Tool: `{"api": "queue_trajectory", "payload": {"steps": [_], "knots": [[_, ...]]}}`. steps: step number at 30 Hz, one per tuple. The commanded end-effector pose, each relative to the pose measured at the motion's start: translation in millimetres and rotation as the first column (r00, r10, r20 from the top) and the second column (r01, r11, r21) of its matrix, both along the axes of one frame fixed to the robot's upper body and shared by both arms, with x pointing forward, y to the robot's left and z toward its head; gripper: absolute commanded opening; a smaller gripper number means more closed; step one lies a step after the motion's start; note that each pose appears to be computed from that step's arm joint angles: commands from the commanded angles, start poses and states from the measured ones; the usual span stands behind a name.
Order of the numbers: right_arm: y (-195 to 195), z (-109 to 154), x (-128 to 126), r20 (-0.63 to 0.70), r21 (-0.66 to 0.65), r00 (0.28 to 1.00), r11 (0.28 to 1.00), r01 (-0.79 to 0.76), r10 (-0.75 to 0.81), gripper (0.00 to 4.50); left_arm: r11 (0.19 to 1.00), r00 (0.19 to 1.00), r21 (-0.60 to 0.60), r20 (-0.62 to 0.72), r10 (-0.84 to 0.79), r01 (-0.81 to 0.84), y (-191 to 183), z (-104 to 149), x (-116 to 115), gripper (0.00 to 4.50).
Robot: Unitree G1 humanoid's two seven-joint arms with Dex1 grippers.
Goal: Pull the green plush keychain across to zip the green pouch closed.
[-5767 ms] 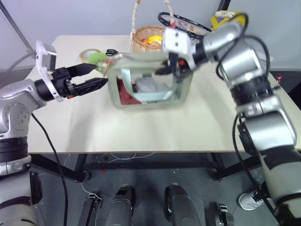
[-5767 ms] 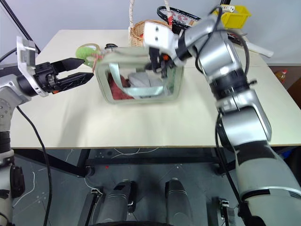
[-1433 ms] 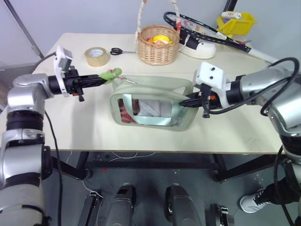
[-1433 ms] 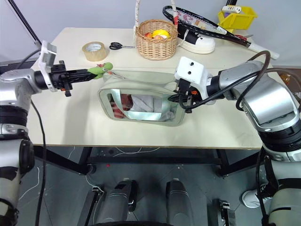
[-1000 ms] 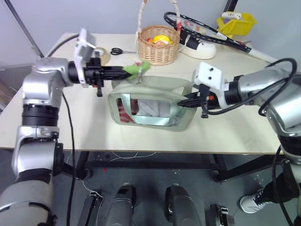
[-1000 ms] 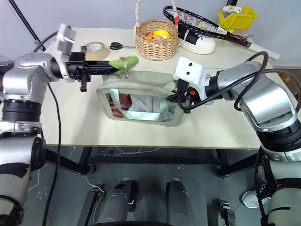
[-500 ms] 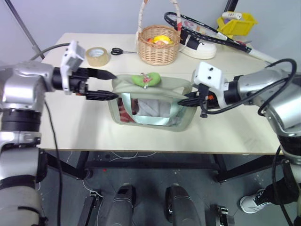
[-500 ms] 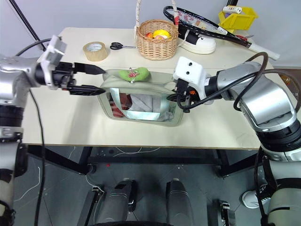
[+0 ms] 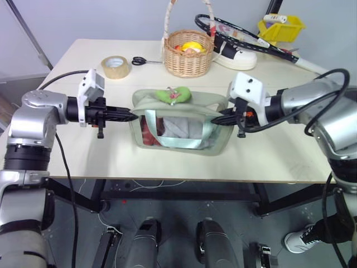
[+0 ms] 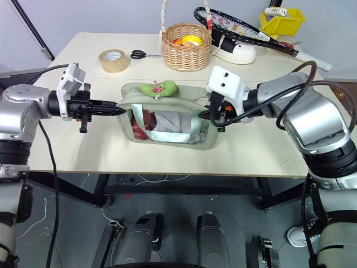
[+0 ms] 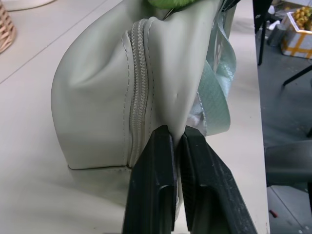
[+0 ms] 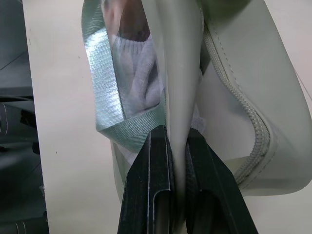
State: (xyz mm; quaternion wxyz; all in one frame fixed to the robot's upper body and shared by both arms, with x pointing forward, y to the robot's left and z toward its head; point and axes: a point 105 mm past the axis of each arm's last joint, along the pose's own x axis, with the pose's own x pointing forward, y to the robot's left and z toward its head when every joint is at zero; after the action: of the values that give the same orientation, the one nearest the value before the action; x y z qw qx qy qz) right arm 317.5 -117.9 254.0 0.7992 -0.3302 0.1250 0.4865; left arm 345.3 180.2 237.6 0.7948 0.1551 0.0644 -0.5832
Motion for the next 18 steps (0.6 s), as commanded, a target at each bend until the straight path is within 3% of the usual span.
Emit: {"api": "queue_trajectory", "payload": {"steps": [1, 5, 6, 7, 8, 10, 13, 17, 18], "knots": [[5.2, 19.0, -13.6, 0.038, 0.031, 0.997, 0.997, -0.069, 0.068, 1.16, 1.0, 0.998, 0.004, 0.055, 0.021, -0.021, -3.1, 6.9, 3.6, 0.0], [21.3, 59.5, -28.8, 0.089, 0.197, 0.98, 0.962, -0.19, 0.176, 3.17, 1.0, 0.998, 0.007, 0.057, 0.003, -0.004, -9.8, 5.3, 2.5, 0.0], [28.0, 66.6, -28.4, 0.109, 0.216, 0.976, 0.954, -0.209, 0.189, 3.38, 1.0, 0.998, 0.008, 0.057, 0.004, -0.004, -10.1, 4.6, 2.7, 0.0], [36.8, 69.3, -22.8, 0.126, 0.22, 0.975, 0.953, -0.208, 0.184, 3.87, 1.0, 0.998, 0.007, 0.057, 0.005, -0.005, -10.3, 4.2, 2.9, 0.0], [46.2, 69.8, -15.1, 0.14, 0.221, 0.975, 0.954, -0.202, 0.174, 3.92, 1.0, 0.998, 0.007, 0.057, 0.006, -0.006, -10.5, 3.7, 2.7, 0.0], [60.8, 67.5, 0.8, 0.152, 0.219, 0.979, 0.961, -0.169, 0.138, 4.44, 1.0, 0.998, 0.005, 0.056, 0.005, -0.005, -11.1, 3.2, 2.0, 0.0], [80.6, 53.8, 27.9, 0.15, 0.17, 0.986, 0.981, -0.095, 0.07, 4.44, 1.0, 0.998, 0.004, 0.055, 0.002, -0.002, -11.7, 2.3, 0.6, 0.0], [82.8, 54.8, 32.3, 0.137, 0.168, 0.989, 0.982, -0.084, 0.062, 3.1, 1.0, 0.998, 0.003, 0.057, 0.005, -0.006, -10.9, 2.8, -0.8, 0.0], [82.0, 56.4, 30.8, 0.129, 0.176, 0.989, 0.98, -0.089, 0.067, 2.49, 1.0, 0.998, 0.003, 0.058, 0.008, -0.008, -10.2, 2.9, -1.1, 0.0]]}}
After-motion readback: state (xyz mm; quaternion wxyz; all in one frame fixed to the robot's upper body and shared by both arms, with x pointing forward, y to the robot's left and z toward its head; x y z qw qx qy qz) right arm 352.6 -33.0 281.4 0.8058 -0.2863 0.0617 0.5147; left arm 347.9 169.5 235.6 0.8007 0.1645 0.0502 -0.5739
